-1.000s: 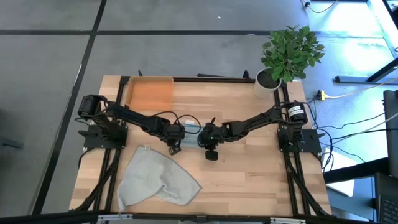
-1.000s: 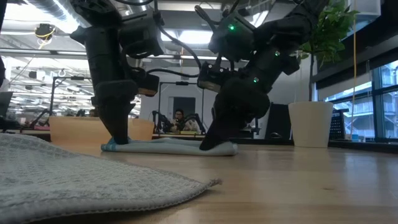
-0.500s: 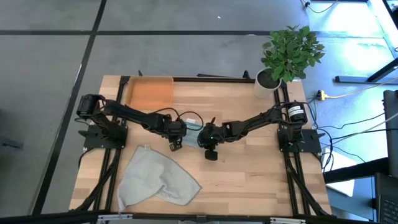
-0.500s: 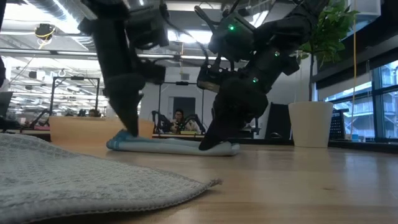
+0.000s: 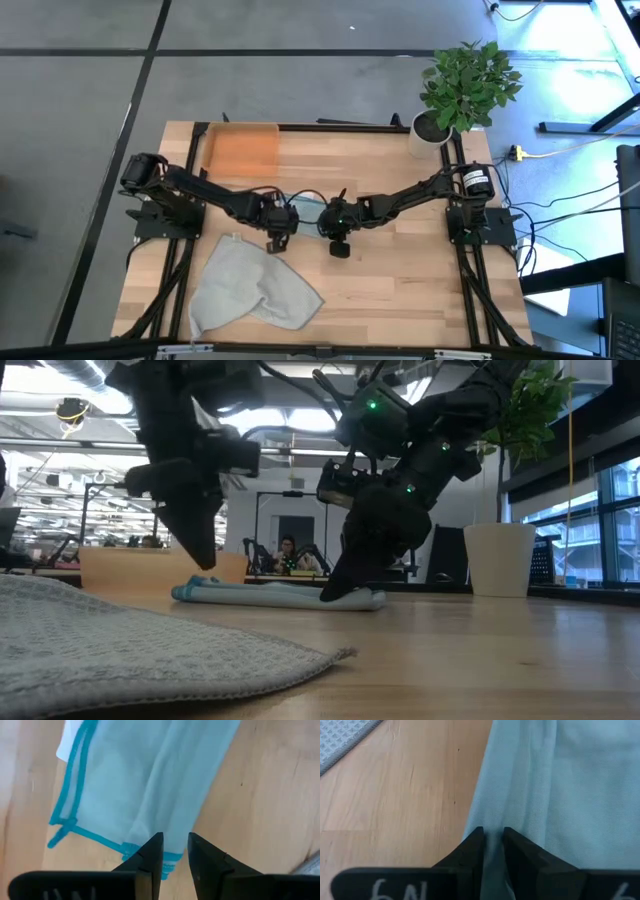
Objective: Roll microfiber towels into tight, uniform cylinder then place into a basket
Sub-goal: Roll the blue microfiber cloth
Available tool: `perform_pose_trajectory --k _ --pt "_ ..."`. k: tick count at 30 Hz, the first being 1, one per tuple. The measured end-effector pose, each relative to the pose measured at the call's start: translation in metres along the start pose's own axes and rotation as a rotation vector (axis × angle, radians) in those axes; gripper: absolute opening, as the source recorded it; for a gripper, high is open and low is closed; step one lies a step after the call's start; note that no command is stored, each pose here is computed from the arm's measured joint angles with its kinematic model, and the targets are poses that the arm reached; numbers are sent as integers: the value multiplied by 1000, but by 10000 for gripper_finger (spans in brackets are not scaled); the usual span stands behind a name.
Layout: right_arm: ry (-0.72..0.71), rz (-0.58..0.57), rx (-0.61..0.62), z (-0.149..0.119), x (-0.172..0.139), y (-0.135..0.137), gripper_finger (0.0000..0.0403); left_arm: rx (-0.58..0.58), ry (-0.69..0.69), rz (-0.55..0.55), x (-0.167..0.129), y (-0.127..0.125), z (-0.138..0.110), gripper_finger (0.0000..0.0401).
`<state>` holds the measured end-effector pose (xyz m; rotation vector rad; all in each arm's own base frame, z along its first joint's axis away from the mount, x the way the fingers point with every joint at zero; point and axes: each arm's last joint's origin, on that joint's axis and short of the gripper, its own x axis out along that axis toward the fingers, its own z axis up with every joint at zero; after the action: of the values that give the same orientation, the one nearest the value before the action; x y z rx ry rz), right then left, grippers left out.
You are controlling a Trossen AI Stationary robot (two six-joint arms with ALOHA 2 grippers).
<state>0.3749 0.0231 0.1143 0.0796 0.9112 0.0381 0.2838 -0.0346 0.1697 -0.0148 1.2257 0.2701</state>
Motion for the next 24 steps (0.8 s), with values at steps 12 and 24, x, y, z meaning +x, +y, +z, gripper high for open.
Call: perform_pose_trajectory --k 12,24 --pt "1 0 -2 0 0 0 77 328 -70 50 17 -22 -25 79" --pt "2 0 -3 0 0 0 77 336 -61 93 28 -15 -38 79"
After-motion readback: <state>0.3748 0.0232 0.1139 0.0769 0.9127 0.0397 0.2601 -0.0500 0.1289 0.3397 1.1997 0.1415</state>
